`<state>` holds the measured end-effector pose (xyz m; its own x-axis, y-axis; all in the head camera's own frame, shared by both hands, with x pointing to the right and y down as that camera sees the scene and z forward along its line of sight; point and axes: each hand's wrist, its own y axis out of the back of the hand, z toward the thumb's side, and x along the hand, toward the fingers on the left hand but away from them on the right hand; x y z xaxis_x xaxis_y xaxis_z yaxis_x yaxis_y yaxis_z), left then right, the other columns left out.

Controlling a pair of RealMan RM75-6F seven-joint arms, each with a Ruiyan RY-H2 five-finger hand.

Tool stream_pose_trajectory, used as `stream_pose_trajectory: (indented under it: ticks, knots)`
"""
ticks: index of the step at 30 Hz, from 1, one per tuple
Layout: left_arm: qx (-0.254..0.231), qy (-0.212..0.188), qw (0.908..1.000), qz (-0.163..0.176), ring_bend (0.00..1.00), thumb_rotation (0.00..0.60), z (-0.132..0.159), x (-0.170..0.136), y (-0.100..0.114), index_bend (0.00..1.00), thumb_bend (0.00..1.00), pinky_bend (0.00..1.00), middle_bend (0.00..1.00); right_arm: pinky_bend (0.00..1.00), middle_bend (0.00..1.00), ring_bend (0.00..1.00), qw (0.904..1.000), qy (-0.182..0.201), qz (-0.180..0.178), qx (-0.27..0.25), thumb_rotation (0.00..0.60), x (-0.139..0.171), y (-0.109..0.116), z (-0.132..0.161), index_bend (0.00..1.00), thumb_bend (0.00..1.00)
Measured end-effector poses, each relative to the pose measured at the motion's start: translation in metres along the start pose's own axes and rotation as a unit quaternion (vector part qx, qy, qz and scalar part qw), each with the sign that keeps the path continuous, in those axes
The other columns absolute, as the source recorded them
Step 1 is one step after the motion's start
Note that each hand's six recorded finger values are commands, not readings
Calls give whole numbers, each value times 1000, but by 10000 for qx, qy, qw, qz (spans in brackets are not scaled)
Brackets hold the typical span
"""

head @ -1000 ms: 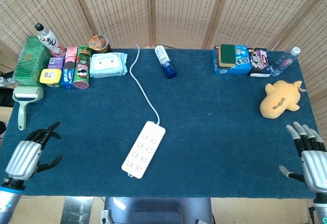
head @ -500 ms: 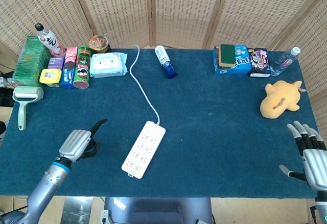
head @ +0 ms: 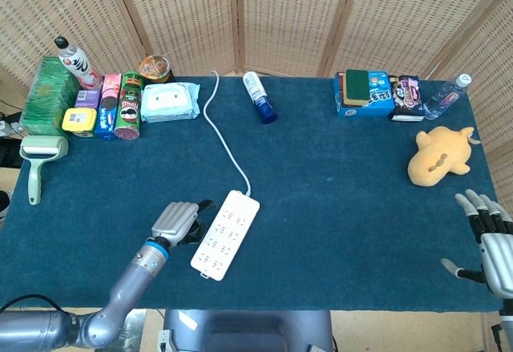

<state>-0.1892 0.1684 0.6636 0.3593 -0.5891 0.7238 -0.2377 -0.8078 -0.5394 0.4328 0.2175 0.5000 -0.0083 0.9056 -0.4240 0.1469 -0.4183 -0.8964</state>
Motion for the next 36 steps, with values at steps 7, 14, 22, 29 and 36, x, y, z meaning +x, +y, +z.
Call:
stream_pose_trajectory:
  ticks: [7,14,22,29,36]
  knots:
    - [244,70,9997,-25,1000,600,13,11,-4,253,641,1000,1000,0,0,0,10000,-22,-1,-26,600,0,1,-1,0,0]
    - [419,180,9989,-129,1000,600,22,21,-11,254,640,1000,1000,0,0,0,10000,-30,18,-39,600,-1,1,-2,0,0]
    - [585,272,9979,-116,1000,600,30,34,-15,254,640,1000,1000,0,0,0,10000,-57,28,-64,600,-1,1,-4,0,0]
    - [614,283,9976,-121,1000,600,32,40,-17,254,639,1000,1000,0,0,0,10000,-58,39,-64,600,-2,1,-5,0,0]
    - [624,228,9976,-170,1000,600,35,42,-21,253,637,1000,1000,0,0,0,10000,-61,53,-50,600,-2,0,-5,0,0]
